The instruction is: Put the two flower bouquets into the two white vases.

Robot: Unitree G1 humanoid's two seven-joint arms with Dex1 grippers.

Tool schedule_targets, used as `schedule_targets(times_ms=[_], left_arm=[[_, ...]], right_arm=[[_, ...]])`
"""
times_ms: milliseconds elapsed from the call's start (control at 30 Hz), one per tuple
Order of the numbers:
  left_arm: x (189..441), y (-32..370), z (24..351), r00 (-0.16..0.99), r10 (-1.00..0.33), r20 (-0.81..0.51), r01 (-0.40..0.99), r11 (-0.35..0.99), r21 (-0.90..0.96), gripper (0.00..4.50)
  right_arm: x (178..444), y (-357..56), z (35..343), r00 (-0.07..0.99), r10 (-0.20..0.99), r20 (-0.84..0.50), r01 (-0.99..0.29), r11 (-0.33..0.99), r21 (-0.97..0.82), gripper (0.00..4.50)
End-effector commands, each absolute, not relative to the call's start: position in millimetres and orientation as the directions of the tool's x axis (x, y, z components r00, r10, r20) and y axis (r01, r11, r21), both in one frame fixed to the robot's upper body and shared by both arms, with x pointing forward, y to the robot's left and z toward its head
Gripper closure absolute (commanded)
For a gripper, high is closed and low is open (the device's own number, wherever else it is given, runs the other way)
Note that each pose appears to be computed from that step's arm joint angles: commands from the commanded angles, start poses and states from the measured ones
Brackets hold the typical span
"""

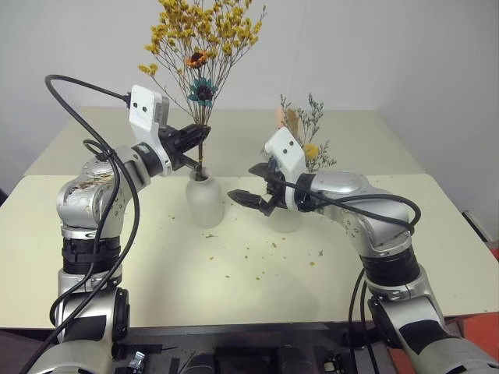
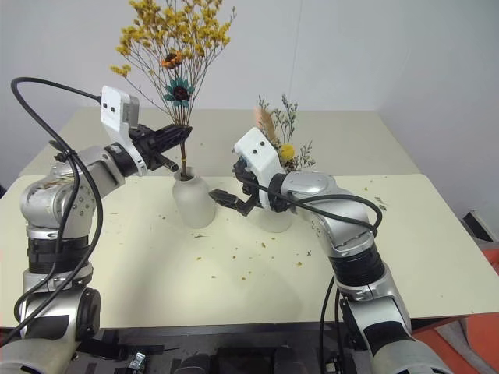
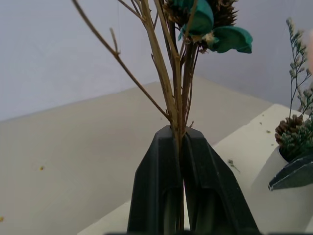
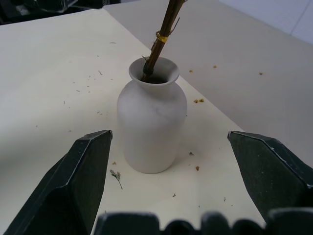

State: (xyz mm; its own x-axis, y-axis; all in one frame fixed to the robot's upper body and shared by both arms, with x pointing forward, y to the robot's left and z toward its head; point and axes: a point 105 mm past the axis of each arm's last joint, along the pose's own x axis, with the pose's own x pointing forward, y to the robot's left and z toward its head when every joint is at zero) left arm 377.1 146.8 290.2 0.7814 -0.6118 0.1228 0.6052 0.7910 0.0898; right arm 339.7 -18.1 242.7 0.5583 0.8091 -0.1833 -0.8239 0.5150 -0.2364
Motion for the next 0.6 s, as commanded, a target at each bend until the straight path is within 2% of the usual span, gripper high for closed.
schedule_targets(times_ms=[33,200,233,333,600], left_arm=[[375,149,295,0.788,-0.601,0.133,0.589,0.799,0.121,4.27],[377,152,290,0.799,-0.590,0.119,0.579,0.807,0.115,4.27],[377,152,288,0.801,-0.587,0.116,0.576,0.809,0.114,4.08],[375,155,285,0.811,-0.576,0.106,0.567,0.817,0.108,3.34],[364,165,281,0.842,-0.537,0.049,0.526,0.838,0.141,0.80]], right_arm=[[337,-17,259,0.563,0.814,-0.143,-0.813,0.514,-0.272,0.00],[337,-18,259,0.563,0.814,-0.141,-0.813,0.515,-0.271,0.00],[337,-18,259,0.563,0.815,-0.141,-0.813,0.515,-0.270,0.00],[336,-18,259,0.561,0.816,-0.141,-0.814,0.514,-0.269,0.00],[335,-18,258,0.559,0.817,-0.144,-0.817,0.512,-0.267,0.00]])
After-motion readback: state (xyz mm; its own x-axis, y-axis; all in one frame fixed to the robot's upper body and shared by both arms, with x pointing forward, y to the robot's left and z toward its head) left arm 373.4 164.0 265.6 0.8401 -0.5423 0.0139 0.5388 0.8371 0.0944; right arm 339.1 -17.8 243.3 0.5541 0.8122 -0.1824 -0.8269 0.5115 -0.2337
